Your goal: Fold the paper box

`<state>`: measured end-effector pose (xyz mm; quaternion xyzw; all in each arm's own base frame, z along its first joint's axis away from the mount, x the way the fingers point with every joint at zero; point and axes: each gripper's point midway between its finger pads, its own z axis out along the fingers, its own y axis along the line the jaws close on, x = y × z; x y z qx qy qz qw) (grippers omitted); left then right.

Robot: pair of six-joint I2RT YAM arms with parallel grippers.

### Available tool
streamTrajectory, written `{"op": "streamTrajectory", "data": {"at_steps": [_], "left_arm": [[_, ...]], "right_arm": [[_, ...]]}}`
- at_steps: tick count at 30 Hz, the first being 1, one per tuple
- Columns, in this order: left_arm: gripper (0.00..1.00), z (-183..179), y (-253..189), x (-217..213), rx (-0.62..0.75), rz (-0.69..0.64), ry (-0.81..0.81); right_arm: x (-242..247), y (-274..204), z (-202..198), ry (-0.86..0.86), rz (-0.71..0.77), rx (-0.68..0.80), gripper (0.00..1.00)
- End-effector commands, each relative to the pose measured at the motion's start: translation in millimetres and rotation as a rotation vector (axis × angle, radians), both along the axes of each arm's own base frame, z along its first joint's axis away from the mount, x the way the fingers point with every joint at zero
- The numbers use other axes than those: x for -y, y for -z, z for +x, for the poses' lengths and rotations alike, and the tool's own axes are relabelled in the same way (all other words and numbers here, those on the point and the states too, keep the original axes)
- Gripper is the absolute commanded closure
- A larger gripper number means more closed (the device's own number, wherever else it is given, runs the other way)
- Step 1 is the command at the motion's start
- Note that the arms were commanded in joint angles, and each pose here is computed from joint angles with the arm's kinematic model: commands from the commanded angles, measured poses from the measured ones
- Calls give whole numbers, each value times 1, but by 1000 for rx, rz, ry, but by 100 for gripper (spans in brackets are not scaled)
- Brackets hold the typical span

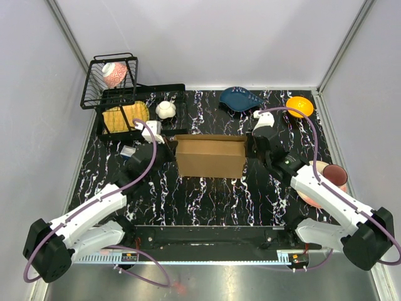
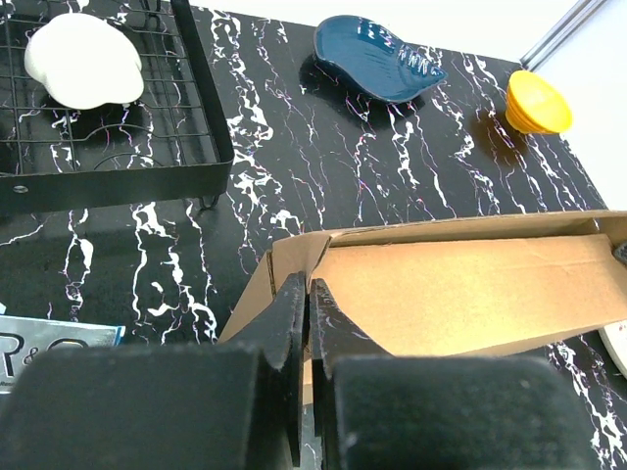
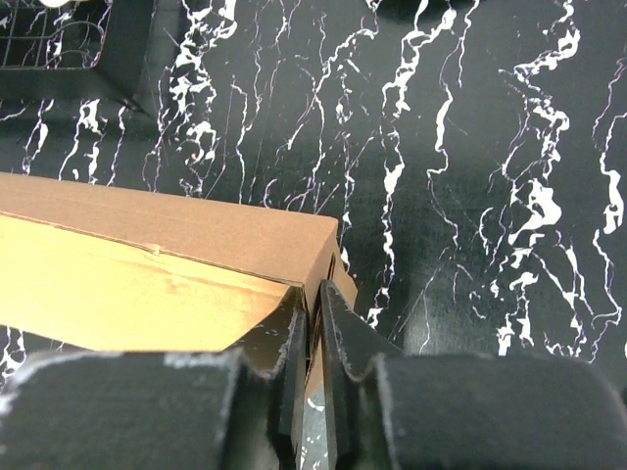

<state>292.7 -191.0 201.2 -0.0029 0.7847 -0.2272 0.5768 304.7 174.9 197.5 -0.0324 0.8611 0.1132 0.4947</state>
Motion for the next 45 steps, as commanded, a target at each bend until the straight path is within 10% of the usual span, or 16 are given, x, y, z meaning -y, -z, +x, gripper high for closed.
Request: {"op": "streamTrajectory", "data": {"at_steps": [1,10,24,45], "left_arm": [[100,-70,143,-32,-496,310,56],[100,-69,142,-28,-499,300,57],[100,-68,136,-24,-498,303,63],[100,-68,136,-15,-506,257,75]], "right_arm": [[-12,35,-47,-119,0,-213,81],[-7,-20,-42,-79,79,-86,63],[25,-49,-16,86,-13,60,62],[20,-11,-14,78,-13,40,100]]}}
